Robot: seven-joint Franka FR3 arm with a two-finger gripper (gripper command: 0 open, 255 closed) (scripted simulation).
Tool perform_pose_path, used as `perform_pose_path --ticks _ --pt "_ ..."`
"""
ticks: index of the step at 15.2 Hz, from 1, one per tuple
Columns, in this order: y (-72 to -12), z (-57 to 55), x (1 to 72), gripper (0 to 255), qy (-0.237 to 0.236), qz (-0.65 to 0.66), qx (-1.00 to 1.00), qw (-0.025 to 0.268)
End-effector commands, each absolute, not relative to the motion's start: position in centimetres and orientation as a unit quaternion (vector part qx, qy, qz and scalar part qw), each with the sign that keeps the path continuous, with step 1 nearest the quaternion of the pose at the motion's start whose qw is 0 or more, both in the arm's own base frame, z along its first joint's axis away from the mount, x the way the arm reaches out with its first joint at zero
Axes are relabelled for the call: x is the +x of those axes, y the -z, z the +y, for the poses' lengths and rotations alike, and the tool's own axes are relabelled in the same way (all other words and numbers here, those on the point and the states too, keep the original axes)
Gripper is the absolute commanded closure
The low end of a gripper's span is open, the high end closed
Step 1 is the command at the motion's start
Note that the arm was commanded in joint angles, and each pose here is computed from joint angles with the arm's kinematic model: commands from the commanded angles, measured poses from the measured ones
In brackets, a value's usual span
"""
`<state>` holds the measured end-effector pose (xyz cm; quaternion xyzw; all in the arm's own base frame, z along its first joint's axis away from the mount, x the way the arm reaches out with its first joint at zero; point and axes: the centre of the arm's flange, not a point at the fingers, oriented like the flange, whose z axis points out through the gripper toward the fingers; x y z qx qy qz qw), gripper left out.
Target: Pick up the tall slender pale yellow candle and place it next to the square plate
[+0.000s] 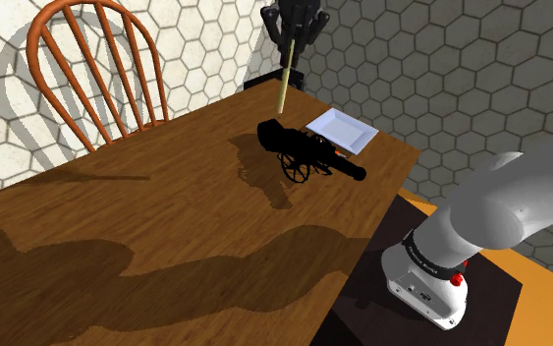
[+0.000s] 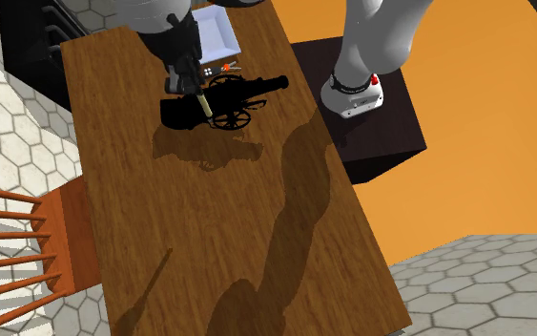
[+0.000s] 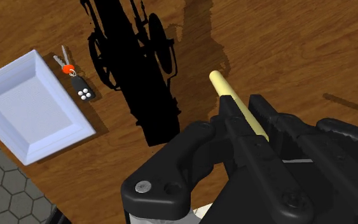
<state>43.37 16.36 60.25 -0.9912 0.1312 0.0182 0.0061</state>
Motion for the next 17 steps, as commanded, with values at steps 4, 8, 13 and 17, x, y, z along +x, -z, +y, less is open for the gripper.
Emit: perform_pose_path --ticks 4,8,13,17 --pt "-60.4 9.5 42.4 255 -0.018 0.130 -0.991 0.007" --pt "-60.4 4.3 41.8 255 -0.018 0.130 -0.991 0.007" --pt "-60.5 -2.3 41.0 255 -0.018 0.130 -0.991 0.007" --pt "-60.0 -6.2 40.6 255 -0.018 0.130 -0.991 0.007"
